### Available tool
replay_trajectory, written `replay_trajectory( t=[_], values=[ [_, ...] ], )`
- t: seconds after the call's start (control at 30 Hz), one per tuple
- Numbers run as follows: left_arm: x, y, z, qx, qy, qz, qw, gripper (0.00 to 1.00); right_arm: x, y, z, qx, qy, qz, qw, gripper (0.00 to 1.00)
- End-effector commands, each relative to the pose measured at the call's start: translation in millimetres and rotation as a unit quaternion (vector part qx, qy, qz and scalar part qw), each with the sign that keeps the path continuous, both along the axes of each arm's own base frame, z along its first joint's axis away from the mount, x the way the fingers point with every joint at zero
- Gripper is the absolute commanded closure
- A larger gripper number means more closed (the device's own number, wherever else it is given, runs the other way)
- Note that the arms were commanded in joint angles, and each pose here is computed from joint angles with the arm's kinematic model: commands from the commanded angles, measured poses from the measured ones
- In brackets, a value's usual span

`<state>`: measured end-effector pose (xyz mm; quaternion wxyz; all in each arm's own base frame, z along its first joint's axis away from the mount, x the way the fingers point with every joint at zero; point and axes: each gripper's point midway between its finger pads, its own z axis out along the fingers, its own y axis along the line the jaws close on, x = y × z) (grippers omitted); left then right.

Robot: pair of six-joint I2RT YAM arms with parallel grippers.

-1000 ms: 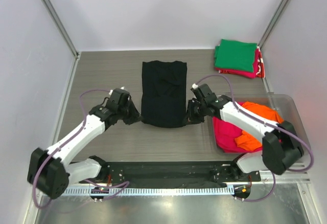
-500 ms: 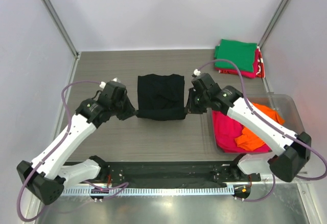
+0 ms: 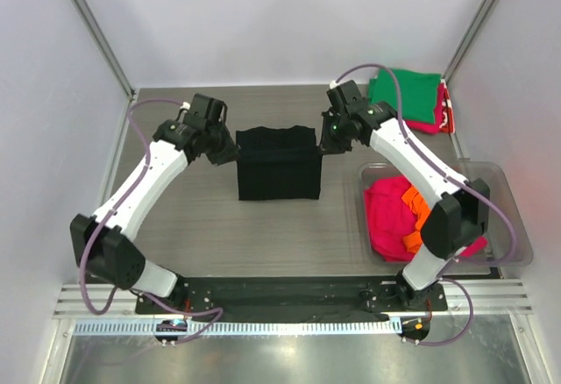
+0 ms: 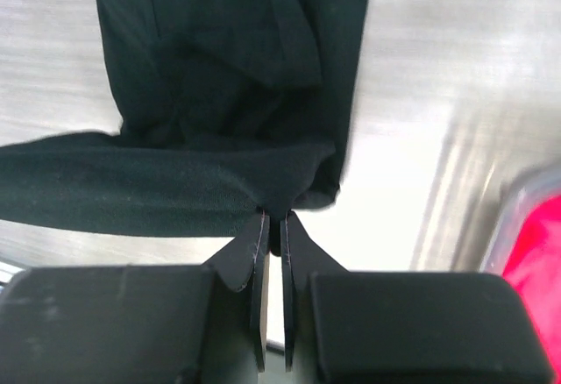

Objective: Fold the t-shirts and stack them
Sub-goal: Fold the tshirt

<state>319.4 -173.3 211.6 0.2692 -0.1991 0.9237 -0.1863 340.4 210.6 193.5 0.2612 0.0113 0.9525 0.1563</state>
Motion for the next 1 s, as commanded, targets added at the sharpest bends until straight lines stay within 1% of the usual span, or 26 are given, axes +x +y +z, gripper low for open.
replay_trajectory(
  t=[0.0,0.17,0.2,0.23,0.27,0.3,0.33,0.37,0.4,0.43,0.47,0.5,0.53,0.57,0.73,0.77,0.8,0.83,0.87,0.9,0.93,0.97],
  values=[
    [27.2,9.2,1.9,0.020,-0.011,-0.005,1.000,1.00,22.9,-6.6,9.5,-0.014,-0.014,0.019,1.000,0.99],
    [59.9,17.5,-8.8,0.028,0.000,0.006,1.000,1.00,58.0,-4.9,2.6,-0.011,-0.010,0.019,1.000,0.99],
    [68.0,20.7,-4.2,0.027,-0.006,0.011,1.000,1.00,64.0,-5.7,-0.3,-0.012,-0.008,0.018,1.000,0.99],
    [74.9,22.1,-12.3,0.031,0.002,0.012,0.999,1.00,68.8,-5.7,-0.9,-0.012,-0.009,0.019,1.000,0.99],
    [79.8,23.4,-13.5,0.032,0.003,0.014,0.999,1.00,77.8,-7.3,5.4,-0.009,-0.017,0.016,1.000,0.99],
    [89.0,27.6,-7.7,0.031,-0.006,0.020,0.999,1.00,84.3,-6.3,-6.0,-0.011,-0.005,0.018,1.000,0.99],
    [94.1,24.6,-17.7,0.024,0.009,0.013,1.000,1.00,93.4,-5.4,1.8,-0.007,-0.016,0.018,1.000,0.99],
    [102.9,24.1,-10.7,0.020,-0.001,0.015,1.000,1.00,99.3,-8.7,-1.6,-0.009,-0.012,0.013,1.000,0.99],
    [107.4,27.0,-14.4,0.019,0.005,0.017,1.000,1.00,105.4,-8.0,-11.1,-0.011,-0.003,0.013,1.000,0.99],
    [114.3,27.4,-23.6,0.023,0.014,0.015,1.000,1.00,114.8,-7.6,-5.9,-0.008,-0.013,0.012,1.000,0.99],
    [122.5,27.3,-20.4,0.021,0.008,0.016,1.000,1.00,120.4,-9.8,-6.3,-0.007,-0.014,0.010,1.000,0.99],
    [127.1,31.1,-23.8,0.022,0.012,0.021,0.999,1.00,126.9,-8.9,-20.3,-0.009,-0.002,0.011,1.000,0.99],
    [133.3,32.3,-36.7,0.025,0.025,0.022,0.999,1.00,135.3,-6.5,-14.4,-0.002,-0.011,0.012,1.000,0.99],
    [140.4,32.2,-34.6,0.022,0.020,0.023,0.999,1.00,139.4,-5.4,-16.6,0.000,-0.010,0.014,1.000,0.99],
    [165.4,39.7,-64.1,0.015,0.043,0.033,0.998,1.00,168.7,1.0,-43.7,0.012,0.002,0.013,1.000,0.99],
    [172.3,39.4,-63.7,0.011,0.040,0.033,0.999,1.00,171.8,1.5,-47.6,0.013,0.004,0.011,1.000,0.99],
    [175.6,40.4,-80.3,0.013,0.057,0.034,0.998,1.00,175.3,2.1,-50.7,0.016,0.005,0.010,1.000,0.99],
    [178.5,40.7,-84.4,0.014,0.060,0.035,0.998,1.00,181.2,5.4,-48.4,0.022,-0.002,0.012,1.000,0.99],
    [184.1,41.5,-84.8,0.012,0.058,0.036,0.998,1.00,185.6,4.8,-59.6,0.022,0.005,0.009,1.000,0.99],
    [186.8,42.2,-96.0,0.015,0.067,0.036,0.997,0.99,188.9,8.0,-61.1,0.027,0.003,0.009,1.000,0.99],
    [190.1,43.3,-99.4,0.015,0.068,0.037,0.997,0.99,194.5,8.4,-59.5,0.033,-0.003,0.007,0.999,0.98],
    [196.2,46.0,-98.2,0.012,0.063,0.042,0.997,0.98,202.4,9.5,-64.4,0.037,-0.010,0.004,0.999,0.92]
  ],
)
